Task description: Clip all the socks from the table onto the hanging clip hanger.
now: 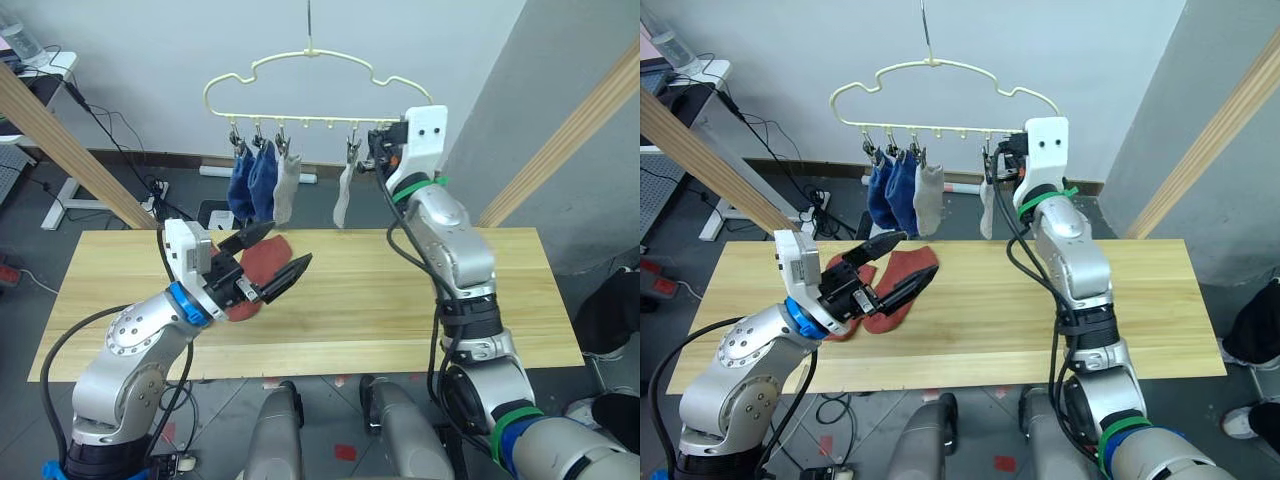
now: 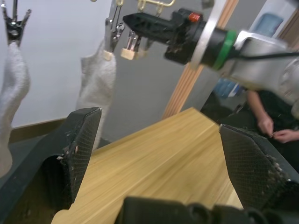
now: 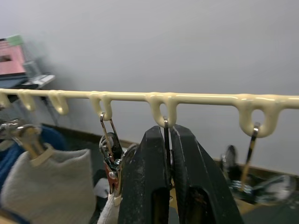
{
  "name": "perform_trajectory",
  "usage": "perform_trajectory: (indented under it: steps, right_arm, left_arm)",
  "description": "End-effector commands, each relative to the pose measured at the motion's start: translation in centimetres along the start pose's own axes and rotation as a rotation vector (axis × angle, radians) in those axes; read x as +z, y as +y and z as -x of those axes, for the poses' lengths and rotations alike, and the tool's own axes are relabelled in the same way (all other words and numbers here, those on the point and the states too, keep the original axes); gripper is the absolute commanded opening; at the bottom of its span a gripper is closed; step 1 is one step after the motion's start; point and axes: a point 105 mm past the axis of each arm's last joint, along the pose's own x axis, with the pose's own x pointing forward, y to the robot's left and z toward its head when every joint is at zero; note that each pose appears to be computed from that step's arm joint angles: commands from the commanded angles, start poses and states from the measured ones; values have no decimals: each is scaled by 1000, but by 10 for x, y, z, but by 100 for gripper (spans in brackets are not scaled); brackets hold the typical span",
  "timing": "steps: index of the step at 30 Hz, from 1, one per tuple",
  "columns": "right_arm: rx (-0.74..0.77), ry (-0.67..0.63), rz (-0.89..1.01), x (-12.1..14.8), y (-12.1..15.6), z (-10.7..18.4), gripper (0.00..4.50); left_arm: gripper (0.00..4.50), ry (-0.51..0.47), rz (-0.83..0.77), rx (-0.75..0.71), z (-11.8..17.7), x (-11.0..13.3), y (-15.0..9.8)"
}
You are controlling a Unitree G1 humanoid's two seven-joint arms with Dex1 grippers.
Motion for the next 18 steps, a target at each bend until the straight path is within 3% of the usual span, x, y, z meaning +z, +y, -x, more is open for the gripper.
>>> perform_trajectory:
  steps: [1,7,12,18]
  right_arm:
    - [114,37,-87,8,3,9,2]
    - [284,182,-256,12,4,21,2]
    - [322,221,-252,14,6,22,2]
    - [324,224,-255,15,5,20,2]
  left_arm:
    - [450,83,-89,44,2,-15,11]
    - [450,243,-181,162,-5,-57,51]
    - [450,391,-127,252,-1,-94,85]
    - [450,460,-69,258,-6,-118,96]
